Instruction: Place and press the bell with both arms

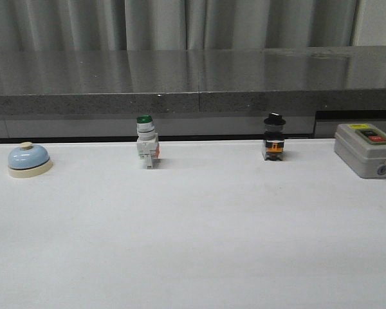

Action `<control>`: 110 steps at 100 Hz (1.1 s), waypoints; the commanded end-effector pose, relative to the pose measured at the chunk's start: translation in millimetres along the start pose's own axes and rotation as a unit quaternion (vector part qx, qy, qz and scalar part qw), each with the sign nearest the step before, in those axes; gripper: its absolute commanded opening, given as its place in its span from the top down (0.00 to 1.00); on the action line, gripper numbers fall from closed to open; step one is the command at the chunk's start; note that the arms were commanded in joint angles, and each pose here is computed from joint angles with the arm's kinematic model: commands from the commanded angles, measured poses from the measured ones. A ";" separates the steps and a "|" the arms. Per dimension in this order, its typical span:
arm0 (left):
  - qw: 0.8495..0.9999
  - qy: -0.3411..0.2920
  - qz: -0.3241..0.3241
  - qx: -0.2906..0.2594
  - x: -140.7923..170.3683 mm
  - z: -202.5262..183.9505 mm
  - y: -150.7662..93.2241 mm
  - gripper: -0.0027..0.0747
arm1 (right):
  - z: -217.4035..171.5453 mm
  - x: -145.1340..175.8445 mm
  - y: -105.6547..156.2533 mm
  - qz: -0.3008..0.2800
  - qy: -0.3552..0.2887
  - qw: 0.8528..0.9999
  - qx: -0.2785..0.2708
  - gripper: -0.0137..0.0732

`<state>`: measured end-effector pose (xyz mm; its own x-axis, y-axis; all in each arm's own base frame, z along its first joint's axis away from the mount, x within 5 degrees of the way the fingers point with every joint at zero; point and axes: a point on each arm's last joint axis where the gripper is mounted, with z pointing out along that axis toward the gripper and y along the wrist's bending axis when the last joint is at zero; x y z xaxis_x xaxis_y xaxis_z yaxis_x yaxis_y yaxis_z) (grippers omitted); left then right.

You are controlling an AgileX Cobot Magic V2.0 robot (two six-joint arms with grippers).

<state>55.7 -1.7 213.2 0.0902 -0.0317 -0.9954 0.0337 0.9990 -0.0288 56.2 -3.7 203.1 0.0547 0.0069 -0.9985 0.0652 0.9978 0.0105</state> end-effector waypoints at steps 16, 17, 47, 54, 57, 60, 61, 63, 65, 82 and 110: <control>1.000 -0.031 -0.002 -0.002 5.7 -1.7 0.6 0.99 | -2.3 -14.4 0.7 -0.006 -0.061 0.998 -0.003 0.91; 1.000 -0.031 -0.002 -0.002 5.7 -1.7 0.6 0.99 | -2.3 -14.4 0.7 -0.006 -0.061 0.998 -0.003 0.91; 1.000 -0.031 -0.002 -0.002 5.7 -1.7 0.6 0.99 | -2.3 -14.4 0.7 -0.006 -0.061 0.998 -0.003 0.91; 1.000 -0.031 -0.002 -0.002 5.7 -1.7 0.6 0.99 | -2.3 -14.4 0.7 -0.006 -0.061 0.998 -0.003 0.91; 1.000 -0.031 -0.002 -0.002 5.7 -1.7 0.6 0.99 | -2.3 -14.4 0.7 -0.006 -0.061 0.998 -0.003 0.91; 1.000 -0.031 -0.002 -0.002 5.7 -1.7 0.6 0.99 | -2.3 -14.4 0.7 -0.006 -0.061 0.998 -0.003 0.91; 1.000 -0.031 -0.002 -0.002 5.7 -1.7 0.6 0.99 | -2.3 -14.4 0.7 -0.006 -0.061 0.998 -0.003 0.91; 1.000 -0.031 -0.002 -0.002 5.7 -1.7 0.6 0.99 | -2.3 -14.4 0.7 -0.006 -0.061 0.998 -0.003 0.91; 1.000 -0.031 -0.002 -0.002 5.7 -1.7 0.6 0.99 | -2.3 -14.4 0.7 -0.006 -0.061 0.998 -0.003 0.91; 0.999 -0.035 -0.001 -0.002 5.0 -1.8 0.6 0.99 | -2.3 -14.4 0.7 -0.006 -0.061 0.998 -0.003 0.91; 0.999 -0.044 -0.002 -0.001 -20.6 -0.8 -0.3 0.99 | -2.3 -14.4 0.7 -0.006 -0.061 0.998 -0.003 0.91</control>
<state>55.5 -1.7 214.6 0.0944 -0.0319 -0.9950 0.0338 0.9990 -0.0288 56.2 -3.7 203.1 0.0547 0.0069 -0.9985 0.0652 0.9978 0.0105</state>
